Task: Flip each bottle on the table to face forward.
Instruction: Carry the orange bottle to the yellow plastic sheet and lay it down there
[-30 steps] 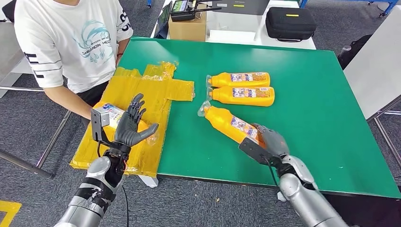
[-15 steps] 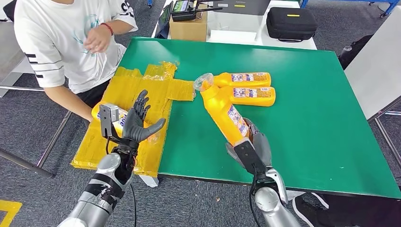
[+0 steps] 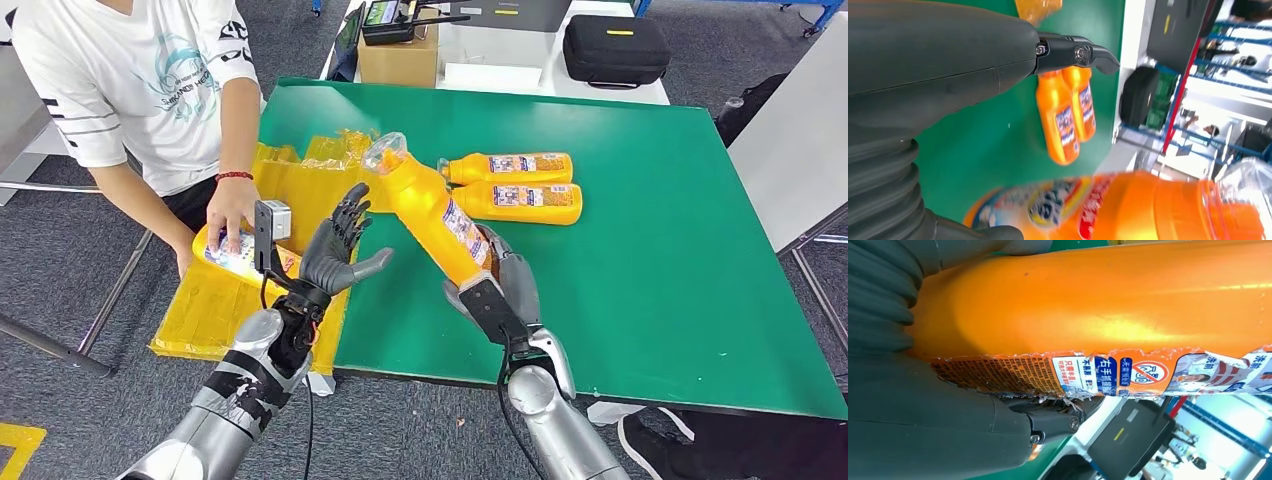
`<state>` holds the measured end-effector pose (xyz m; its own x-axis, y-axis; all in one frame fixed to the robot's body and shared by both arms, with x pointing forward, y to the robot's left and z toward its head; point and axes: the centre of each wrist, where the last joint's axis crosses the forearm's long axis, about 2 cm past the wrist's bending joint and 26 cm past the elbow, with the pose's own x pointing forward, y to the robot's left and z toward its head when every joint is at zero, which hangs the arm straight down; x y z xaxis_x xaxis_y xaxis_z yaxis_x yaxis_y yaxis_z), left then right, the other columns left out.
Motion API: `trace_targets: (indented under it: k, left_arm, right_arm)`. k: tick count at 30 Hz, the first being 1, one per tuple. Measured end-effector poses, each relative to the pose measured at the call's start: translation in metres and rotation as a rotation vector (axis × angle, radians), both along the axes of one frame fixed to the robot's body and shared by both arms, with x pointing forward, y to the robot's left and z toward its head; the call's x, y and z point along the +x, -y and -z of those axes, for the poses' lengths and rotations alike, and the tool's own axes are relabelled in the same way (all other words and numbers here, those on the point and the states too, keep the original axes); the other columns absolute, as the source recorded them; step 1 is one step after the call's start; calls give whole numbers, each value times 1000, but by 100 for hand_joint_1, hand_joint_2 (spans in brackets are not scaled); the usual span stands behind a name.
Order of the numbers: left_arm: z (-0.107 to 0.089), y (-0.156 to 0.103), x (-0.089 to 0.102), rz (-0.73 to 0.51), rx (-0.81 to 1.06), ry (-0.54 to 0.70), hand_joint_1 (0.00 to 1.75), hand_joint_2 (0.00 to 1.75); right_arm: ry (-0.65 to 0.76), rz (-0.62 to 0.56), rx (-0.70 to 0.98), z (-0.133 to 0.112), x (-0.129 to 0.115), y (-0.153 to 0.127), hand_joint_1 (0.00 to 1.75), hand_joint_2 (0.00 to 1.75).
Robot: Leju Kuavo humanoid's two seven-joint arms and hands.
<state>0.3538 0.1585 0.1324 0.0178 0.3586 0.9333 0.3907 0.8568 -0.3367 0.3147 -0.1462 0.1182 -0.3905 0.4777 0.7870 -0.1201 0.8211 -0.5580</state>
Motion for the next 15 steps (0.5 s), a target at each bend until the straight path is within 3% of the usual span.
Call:
trace_targets:
  k: [6, 15]
  left_arm:
    - [-6, 12, 0, 73, -29, -18, 0, 175]
    - [-7, 13, 0, 76, -28, -18, 0, 175]
  right_arm:
    - [-3, -43, -49, 1, 10, -6, 175, 175]
    - [-3, -44, -51, 1, 10, -6, 175, 175]
